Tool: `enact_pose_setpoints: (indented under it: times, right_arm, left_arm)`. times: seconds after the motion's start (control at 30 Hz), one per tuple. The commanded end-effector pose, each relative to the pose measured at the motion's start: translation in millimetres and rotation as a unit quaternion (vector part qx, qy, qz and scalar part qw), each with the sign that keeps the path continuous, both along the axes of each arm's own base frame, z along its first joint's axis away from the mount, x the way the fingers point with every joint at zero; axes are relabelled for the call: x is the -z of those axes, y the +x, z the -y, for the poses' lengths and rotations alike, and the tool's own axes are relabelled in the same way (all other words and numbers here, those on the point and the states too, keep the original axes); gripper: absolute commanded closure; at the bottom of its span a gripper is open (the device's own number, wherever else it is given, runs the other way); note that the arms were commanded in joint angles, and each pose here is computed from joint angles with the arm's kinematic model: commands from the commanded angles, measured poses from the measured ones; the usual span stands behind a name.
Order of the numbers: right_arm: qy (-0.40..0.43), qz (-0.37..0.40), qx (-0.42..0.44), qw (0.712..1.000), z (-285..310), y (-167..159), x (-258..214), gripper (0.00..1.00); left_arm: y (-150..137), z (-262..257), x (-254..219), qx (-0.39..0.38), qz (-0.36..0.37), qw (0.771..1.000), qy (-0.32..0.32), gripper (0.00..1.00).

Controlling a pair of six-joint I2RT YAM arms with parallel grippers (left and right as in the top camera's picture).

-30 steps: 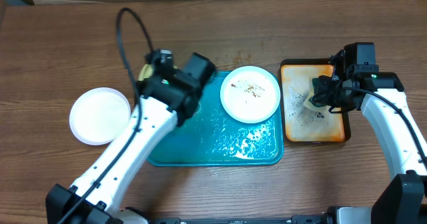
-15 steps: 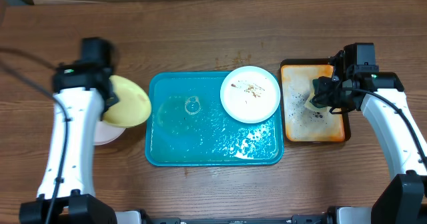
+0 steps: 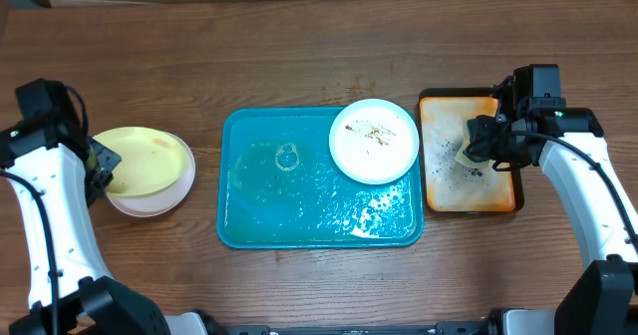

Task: Clean dirty plates on tray and stack at the side
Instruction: 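Lift the yellow plate and set it on the white plate, left gripper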

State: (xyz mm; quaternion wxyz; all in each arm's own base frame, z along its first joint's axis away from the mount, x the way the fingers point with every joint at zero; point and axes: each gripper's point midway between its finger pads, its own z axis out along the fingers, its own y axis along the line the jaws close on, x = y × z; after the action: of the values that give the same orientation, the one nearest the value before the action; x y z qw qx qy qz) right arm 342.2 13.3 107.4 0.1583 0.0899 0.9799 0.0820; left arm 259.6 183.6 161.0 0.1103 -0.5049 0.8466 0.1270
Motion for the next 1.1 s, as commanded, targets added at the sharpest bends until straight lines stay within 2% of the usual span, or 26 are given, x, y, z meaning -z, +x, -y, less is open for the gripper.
enact_pose_setpoints:
  times: [0.0,0.23,0.27,0.43,0.67,0.87,0.97,1.07]
  right_arm:
    - [-0.003,0.013,-0.001,1.0,1,5,-7,0.96]
    - [-0.003,0.013,-0.001,1.0,1,5,-7,0.96]
    - [-0.003,0.013,-0.001,1.0,1,5,-7,0.96]
    - [-0.003,0.013,-0.001,1.0,1,5,-7,0.96]
    - [-0.003,0.013,-0.001,1.0,1,5,-7,0.96]
    - [-0.003,0.013,-0.001,1.0,1,5,-7,0.96]
    - [-0.003,0.013,-0.001,1.0,1,5,-7,0.96]
    - [-0.003,0.012,-0.001,1.0,1,5,-7,0.96]
  left_arm:
    - [0,-6,15,-0.019,-0.009,1.0,-0.019,0.96]
    - [1,-11,40,-0.022,-0.044,0.998,-0.036,0.93]
    - [2,-11,41,-0.022,-0.046,0.998,-0.038,0.91]
    - [4,-10,43,-0.008,-0.047,0.998,-0.043,0.56]
    - [24,26,47,0.062,-0.004,0.989,-0.137,0.51]
    - [61,95,42,0.215,0.052,0.95,-0.222,0.48]
    - [80,140,36,0.315,0.076,0.914,-0.243,0.46]
    - [99,188,30,0.421,0.1,0.868,-0.242,0.43]
